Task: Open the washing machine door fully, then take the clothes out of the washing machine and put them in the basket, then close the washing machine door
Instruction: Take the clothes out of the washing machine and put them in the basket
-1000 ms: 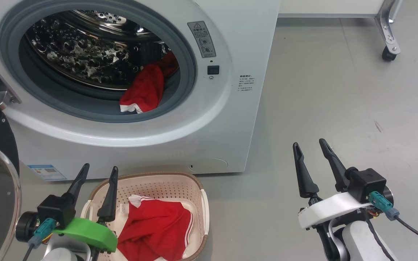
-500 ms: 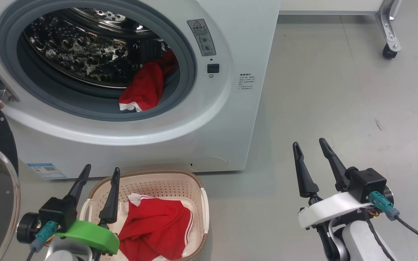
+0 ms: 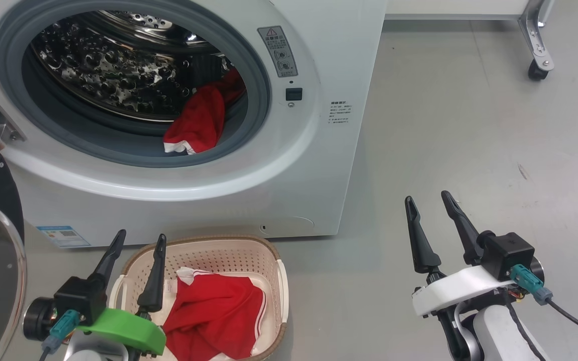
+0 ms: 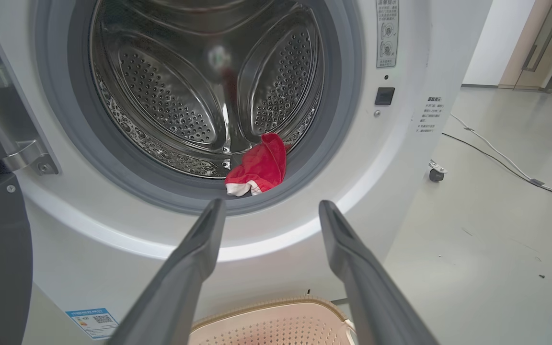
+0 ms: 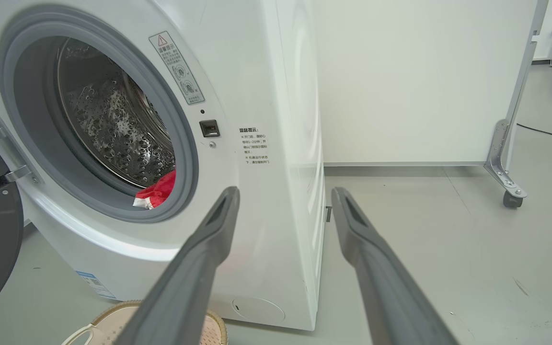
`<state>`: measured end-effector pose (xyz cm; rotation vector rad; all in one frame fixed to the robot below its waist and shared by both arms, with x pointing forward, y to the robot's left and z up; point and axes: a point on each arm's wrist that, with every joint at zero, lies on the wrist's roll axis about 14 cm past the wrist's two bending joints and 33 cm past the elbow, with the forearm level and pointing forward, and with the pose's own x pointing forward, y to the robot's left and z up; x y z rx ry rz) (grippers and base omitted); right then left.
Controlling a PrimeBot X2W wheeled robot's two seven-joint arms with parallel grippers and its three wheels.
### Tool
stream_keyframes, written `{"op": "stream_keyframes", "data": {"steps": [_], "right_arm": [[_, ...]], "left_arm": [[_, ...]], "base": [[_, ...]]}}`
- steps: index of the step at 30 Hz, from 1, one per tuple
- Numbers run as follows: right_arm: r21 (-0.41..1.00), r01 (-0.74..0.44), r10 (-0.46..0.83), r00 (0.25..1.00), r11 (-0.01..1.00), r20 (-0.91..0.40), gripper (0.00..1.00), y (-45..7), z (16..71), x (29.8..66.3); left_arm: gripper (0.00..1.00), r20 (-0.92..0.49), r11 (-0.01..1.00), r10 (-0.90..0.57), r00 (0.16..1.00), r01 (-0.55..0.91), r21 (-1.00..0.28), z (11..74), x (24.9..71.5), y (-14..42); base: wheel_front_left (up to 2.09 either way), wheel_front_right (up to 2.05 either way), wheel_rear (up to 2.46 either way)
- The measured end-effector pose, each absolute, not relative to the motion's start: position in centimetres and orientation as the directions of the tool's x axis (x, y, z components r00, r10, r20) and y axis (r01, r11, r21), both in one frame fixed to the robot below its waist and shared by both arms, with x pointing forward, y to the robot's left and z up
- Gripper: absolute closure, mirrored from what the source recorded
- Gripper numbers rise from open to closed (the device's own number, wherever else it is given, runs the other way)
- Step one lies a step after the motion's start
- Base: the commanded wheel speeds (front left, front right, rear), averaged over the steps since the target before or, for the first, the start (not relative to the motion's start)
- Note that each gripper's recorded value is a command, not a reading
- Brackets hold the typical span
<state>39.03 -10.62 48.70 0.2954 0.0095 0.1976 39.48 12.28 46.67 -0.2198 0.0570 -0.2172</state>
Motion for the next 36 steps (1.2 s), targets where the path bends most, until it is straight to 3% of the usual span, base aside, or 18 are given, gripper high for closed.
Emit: {"op": "stream_keyframes", "data": {"steps": [20, 36], "right_arm": [[0.292, -0.197, 0.203, 0.979, 0.936, 0.007, 0.0, -10.3, 48.3, 38.9], [0.299, -0.125, 0.152, 0.986, 0.946, -0.067, 0.0, -12.0, 45.7, 39.2]], "left_arm": [[0.0, -0.023, 0.952, -0.216, 0.976, 0.206, -0.226, 46.9, 39.7, 12.3], [0.0, -0.079, 0.947, -0.279, 0.957, 0.261, -0.19, 44.3, 41.8, 11.5]], "base": [[0.0, 0.0, 0.0], [0.0, 0.0, 0.0]]}}
